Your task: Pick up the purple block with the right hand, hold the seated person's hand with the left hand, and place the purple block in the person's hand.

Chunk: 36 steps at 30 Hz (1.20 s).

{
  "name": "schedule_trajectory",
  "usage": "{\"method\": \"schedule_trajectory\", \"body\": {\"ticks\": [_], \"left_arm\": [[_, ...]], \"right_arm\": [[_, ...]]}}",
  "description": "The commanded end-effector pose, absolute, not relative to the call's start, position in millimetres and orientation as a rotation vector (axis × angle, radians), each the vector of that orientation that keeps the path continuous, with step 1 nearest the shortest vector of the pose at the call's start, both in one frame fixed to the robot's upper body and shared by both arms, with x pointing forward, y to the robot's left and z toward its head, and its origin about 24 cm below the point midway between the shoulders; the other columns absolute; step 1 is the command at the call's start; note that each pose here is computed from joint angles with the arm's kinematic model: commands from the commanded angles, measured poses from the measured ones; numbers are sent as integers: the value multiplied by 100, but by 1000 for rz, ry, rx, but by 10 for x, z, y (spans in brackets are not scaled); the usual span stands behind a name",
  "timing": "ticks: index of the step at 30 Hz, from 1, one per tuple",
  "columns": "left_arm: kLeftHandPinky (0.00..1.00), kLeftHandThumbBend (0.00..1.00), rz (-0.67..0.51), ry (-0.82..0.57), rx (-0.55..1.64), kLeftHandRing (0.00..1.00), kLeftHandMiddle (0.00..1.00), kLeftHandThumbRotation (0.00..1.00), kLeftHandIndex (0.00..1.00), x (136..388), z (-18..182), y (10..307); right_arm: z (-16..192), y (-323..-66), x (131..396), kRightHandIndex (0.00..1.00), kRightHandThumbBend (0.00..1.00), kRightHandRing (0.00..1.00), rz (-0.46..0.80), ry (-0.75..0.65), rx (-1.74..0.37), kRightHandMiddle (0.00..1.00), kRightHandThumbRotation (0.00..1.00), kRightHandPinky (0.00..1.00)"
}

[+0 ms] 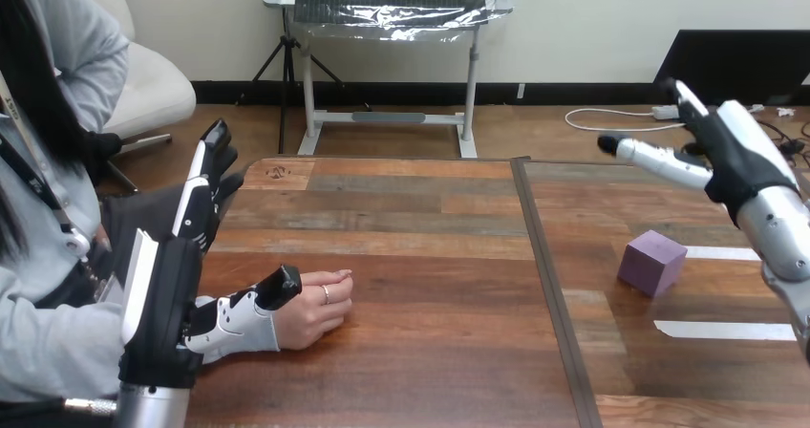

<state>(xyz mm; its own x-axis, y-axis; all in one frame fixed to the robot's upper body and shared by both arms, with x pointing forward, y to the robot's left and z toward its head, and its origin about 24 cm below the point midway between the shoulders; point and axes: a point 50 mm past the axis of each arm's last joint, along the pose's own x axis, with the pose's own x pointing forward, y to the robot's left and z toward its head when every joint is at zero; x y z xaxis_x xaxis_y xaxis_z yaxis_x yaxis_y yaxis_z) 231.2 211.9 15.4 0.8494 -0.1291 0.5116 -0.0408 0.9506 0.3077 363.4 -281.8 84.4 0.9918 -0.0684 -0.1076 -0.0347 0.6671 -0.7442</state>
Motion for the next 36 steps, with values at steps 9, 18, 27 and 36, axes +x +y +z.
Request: {"method": "schedule_trajectory", "body": {"ticks": [9,18,27,36], "left_arm": [[91,100,-42,-647,309,96,99,72,99,2378,303,2099],[90,100,-37,-653,311,96,98,71,98,2368,306,2105],[89,100,-37,-663,310,95,98,72,98,2359,310,2102],[89,100,-36,-666,298,95,98,72,98,2348,307,2097]], "right_arm": [[1056,-2881,3731,100,100,100,-78,138,-912,100,80,90],[977,-2914,3699,100,100,98,-71,191,-917,100,83,88],[892,-2937,3668,100,100,98,-61,255,-935,100,84,87],[799,-2948,3627,100,100,97,-48,293,-947,100,81,88]]}}
